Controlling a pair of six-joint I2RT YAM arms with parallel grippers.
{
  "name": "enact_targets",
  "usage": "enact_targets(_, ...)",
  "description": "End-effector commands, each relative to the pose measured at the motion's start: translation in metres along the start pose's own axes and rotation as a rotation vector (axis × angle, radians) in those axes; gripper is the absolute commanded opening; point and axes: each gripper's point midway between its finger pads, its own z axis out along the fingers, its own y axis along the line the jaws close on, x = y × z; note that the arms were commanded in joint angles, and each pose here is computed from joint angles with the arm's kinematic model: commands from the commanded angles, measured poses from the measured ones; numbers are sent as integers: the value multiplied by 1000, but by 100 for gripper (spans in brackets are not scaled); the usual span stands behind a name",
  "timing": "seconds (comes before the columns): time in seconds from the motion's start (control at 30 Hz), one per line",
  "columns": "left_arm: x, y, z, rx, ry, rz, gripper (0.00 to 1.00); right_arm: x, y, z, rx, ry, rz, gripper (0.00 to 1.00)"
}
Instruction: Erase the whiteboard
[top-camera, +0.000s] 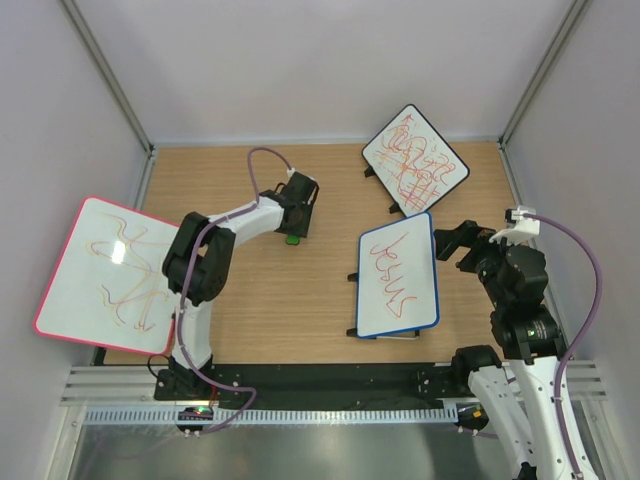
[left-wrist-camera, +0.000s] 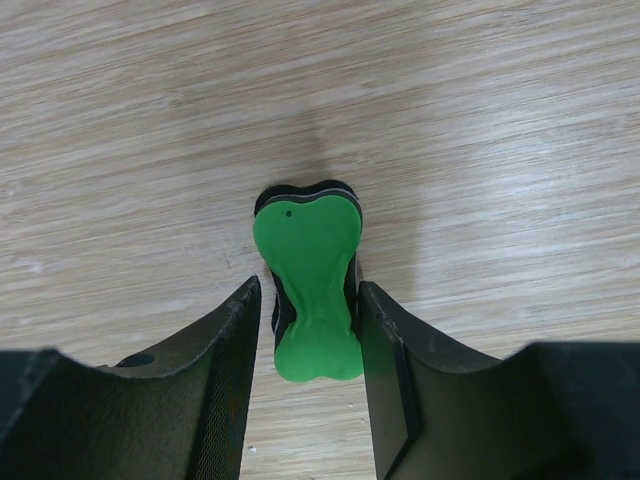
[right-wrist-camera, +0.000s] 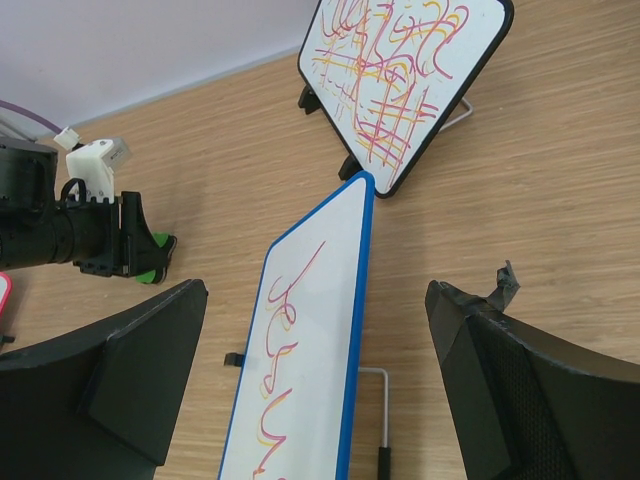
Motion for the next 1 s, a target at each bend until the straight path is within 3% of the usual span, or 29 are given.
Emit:
enact_targets(0.0,-25,-5,-4,7,-69,-7,44,-1,-2,0,4,-10,-13,100)
enact_targets(0.37,-35,-4,-9,-2,-99,-2,49,1,-2,1,6,-2,-16,100)
enact_targets(0.7,-30,-7,-5,13,-82,-9,41,0,-3,0,6,-4,-18,100)
enact_targets(0.97,-18,-5,5,-8,-46,-3,41,-1,-2,-2,4,-11,-18,100)
